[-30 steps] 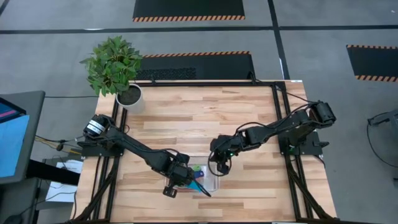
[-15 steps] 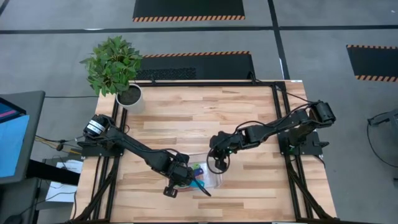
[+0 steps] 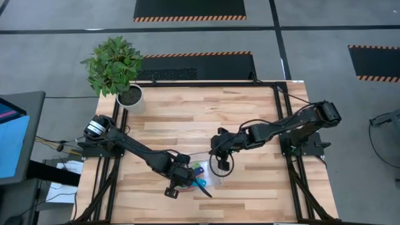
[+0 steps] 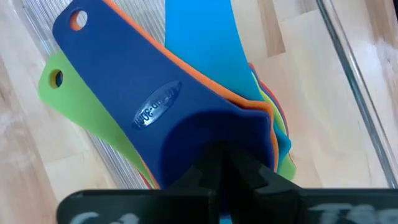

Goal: Nest measuring cups in basket
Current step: Stack the dark blue measuring cup on top of the orange measuring cup into the transparent bin, then adjust the stacked measuring cups

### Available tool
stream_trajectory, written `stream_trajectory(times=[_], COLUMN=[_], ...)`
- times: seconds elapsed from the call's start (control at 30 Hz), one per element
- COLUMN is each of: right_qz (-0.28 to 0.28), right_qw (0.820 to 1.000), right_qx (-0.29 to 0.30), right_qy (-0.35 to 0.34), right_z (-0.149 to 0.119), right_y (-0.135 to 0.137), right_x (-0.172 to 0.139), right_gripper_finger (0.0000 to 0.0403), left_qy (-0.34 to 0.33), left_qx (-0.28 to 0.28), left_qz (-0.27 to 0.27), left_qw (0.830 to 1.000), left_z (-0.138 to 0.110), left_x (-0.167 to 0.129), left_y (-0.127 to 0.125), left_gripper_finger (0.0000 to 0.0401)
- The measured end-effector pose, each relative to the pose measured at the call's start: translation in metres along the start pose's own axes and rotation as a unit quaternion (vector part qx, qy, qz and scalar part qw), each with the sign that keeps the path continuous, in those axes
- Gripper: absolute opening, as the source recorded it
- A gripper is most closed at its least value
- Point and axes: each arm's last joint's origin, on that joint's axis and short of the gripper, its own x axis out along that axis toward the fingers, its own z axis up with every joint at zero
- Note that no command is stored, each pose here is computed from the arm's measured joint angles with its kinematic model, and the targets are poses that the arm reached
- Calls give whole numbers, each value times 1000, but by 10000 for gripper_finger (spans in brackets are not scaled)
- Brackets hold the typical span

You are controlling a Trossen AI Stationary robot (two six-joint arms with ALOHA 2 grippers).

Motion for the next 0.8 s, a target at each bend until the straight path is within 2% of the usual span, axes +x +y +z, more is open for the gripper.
stream_trajectory(times=[0.27, 0.5, 0.67, 0.8], right_qz=[1, -4, -11, 4], right_qw=[1000, 1000, 999, 998], right_qx=[-18, -18, -18, -53], right_qy=[3, 25, 41, 43], right_z=[17, 13, 11, 11], right_y=[4, 2, -1, 0], right_x=[-13, -13, -13, -13], right_gripper_finger=[10, 35, 26, 15], left_qy=[-7, 8, 19, 33], left_qx=[31, 37, 36, 34], left_qz=[16, 19, 31, 44], left_qw=[999, 999, 999, 998], left_z=[1, 4, 6, 7], left_x=[-1, -13, -21, -29], left_y=[1, -1, -1, -1], left_gripper_finger=[0, 0, 0, 0])
